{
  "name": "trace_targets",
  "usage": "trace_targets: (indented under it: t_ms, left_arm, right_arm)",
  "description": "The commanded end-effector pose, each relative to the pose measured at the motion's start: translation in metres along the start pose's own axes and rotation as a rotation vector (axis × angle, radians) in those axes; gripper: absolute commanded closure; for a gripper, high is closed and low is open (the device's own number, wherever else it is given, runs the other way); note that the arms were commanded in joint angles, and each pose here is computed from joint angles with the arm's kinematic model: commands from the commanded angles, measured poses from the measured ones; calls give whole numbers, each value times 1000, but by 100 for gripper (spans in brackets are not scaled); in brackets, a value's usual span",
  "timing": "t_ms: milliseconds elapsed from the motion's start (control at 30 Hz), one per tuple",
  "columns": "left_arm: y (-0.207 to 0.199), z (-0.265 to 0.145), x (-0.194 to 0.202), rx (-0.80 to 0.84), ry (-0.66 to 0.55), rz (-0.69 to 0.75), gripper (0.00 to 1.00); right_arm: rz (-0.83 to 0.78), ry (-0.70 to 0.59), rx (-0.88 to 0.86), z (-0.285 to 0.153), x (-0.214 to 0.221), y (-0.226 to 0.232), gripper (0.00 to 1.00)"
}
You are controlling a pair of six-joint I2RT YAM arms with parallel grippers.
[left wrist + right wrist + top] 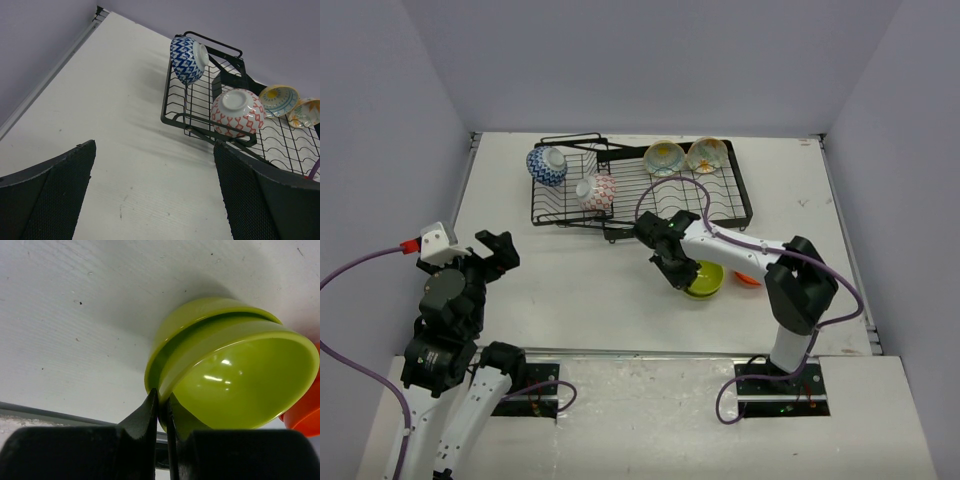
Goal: Unload the bowls from the dish rack
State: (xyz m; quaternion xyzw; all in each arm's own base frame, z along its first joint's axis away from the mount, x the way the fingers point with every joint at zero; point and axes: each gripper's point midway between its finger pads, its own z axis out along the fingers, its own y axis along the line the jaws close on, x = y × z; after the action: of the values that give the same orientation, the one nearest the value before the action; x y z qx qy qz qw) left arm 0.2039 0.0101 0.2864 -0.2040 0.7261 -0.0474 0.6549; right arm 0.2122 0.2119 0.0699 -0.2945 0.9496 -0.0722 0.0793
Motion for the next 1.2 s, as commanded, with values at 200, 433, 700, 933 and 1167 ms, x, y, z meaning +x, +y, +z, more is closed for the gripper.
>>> trace_targets:
  t_ms: [200, 433, 700, 933, 1167]
  left_arm:
    - [2, 4, -4, -17, -21, 6, 0]
    - [1, 4, -4, -16, -19, 7, 0]
    - [1, 5, -3, -16, -15, 9, 0]
    - [2, 10, 2, -39, 10, 21, 0]
    - [33, 15, 0, -235, 8, 5, 0]
  right_arm:
    - [-4, -21, -27, 6, -6, 1, 77]
    - [23, -58, 0, -12, -7, -7, 54]
    - [64, -257, 4, -77, -16, -30, 23]
    - [249, -611, -40, -134, -67, -62, 1]
    - [667, -1001, -374, -184, -106, -115, 1]
